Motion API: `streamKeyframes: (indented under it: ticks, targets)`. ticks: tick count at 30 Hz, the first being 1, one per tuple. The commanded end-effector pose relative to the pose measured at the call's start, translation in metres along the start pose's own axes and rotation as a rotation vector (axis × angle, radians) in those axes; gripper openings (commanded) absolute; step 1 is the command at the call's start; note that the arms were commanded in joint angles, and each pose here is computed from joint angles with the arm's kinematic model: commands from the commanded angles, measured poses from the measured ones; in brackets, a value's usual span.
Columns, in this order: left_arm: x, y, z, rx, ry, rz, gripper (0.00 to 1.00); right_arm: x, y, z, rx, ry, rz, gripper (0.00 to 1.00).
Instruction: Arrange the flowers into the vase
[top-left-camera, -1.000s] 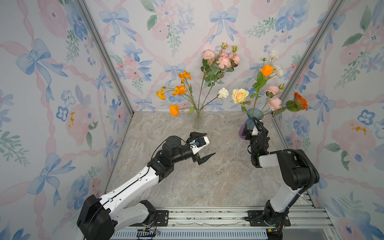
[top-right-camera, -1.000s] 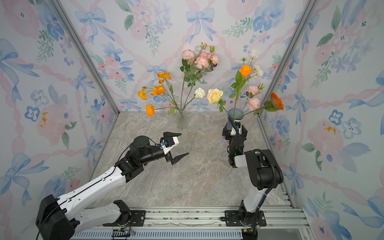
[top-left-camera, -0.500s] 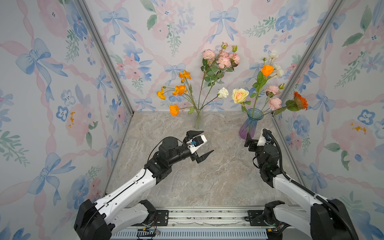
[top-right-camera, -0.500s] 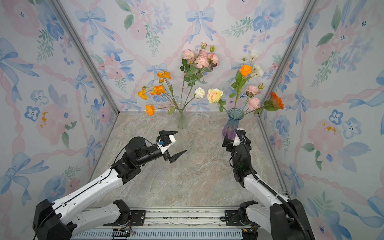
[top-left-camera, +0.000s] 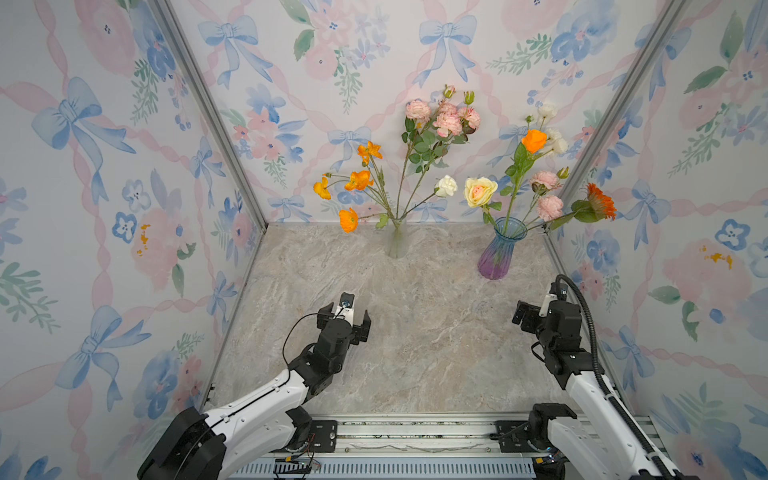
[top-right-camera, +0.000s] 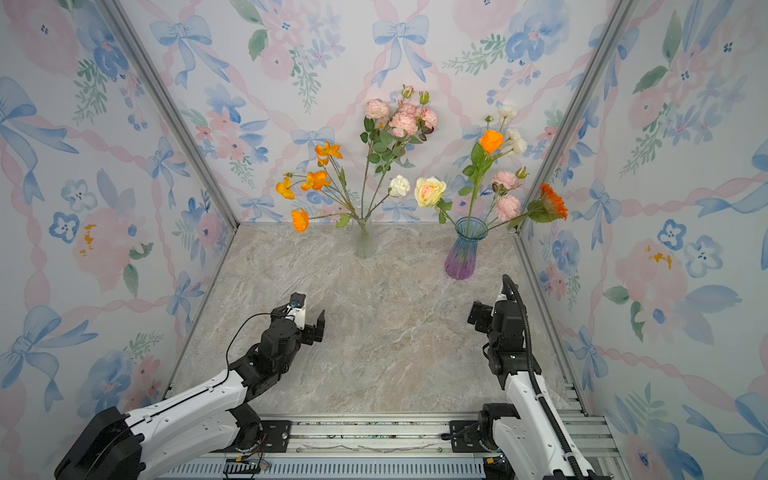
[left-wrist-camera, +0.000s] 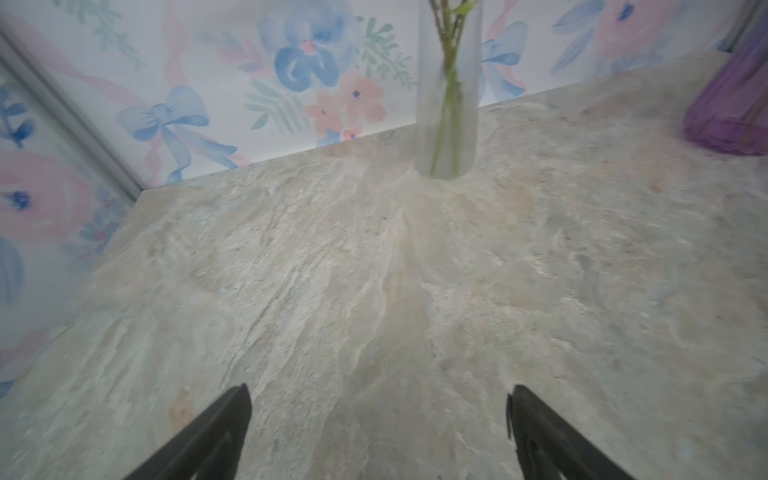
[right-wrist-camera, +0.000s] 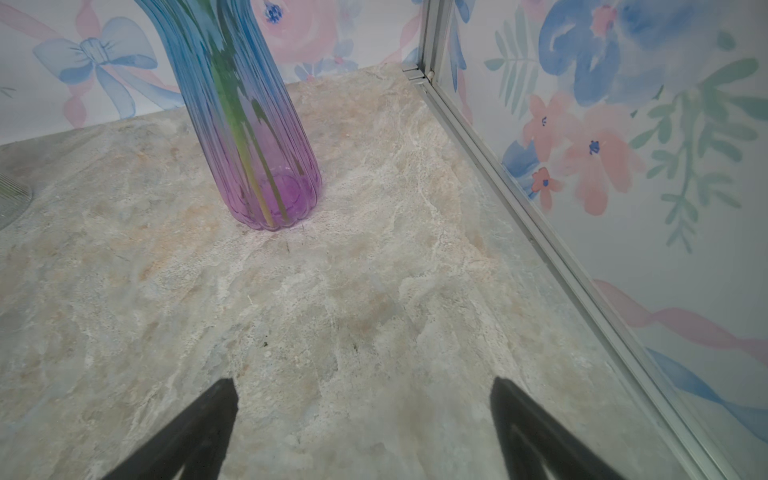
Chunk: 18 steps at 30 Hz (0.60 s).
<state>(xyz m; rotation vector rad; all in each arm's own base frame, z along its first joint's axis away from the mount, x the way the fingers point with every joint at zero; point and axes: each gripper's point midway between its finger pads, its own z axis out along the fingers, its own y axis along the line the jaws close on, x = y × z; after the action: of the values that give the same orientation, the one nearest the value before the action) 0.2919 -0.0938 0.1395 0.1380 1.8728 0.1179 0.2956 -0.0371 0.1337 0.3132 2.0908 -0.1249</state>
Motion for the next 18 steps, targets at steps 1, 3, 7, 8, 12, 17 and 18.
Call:
streamKeyframes:
  ticks: [1, 3, 7, 8, 12, 17, 18]
  targets:
    - [-0.024, 0.057, -0.005, -0.287, -0.113, -0.166, 0.98, 0.01, 0.0, 0.015, -0.002, -0.01, 0.027, 0.97]
    - [-0.025, 0.068, 0.001, -0.332, -0.115, -0.164, 0.98, 0.015, 0.003, 0.026, -0.01, -0.025, 0.011, 0.97]
    - [-0.018, 0.094, 0.029, -0.398, -0.071, -0.174, 0.98, 0.006, 0.01, 0.037, -0.029, -0.063, -0.045, 0.97]
    - [-0.013, 0.1, 0.035, -0.401, -0.077, -0.181, 0.98, 0.001, 0.011, 0.037, -0.029, -0.098, -0.055, 0.97]
    - [-0.005, 0.087, 0.066, -0.249, -0.109, -0.103, 0.98, -0.02, 0.017, 0.036, -0.071, -0.298, -0.077, 0.97]
    - [-0.004, 0.09, 0.064, -0.184, -0.233, -0.132, 0.98, -0.028, 0.039, 0.053, -0.192, -0.322, -0.072, 0.97]
    - [0.0, 0.092, 0.063, -0.156, -0.251, -0.15, 0.98, -0.025, 0.045, 0.059, -0.219, -0.311, -0.082, 0.97]
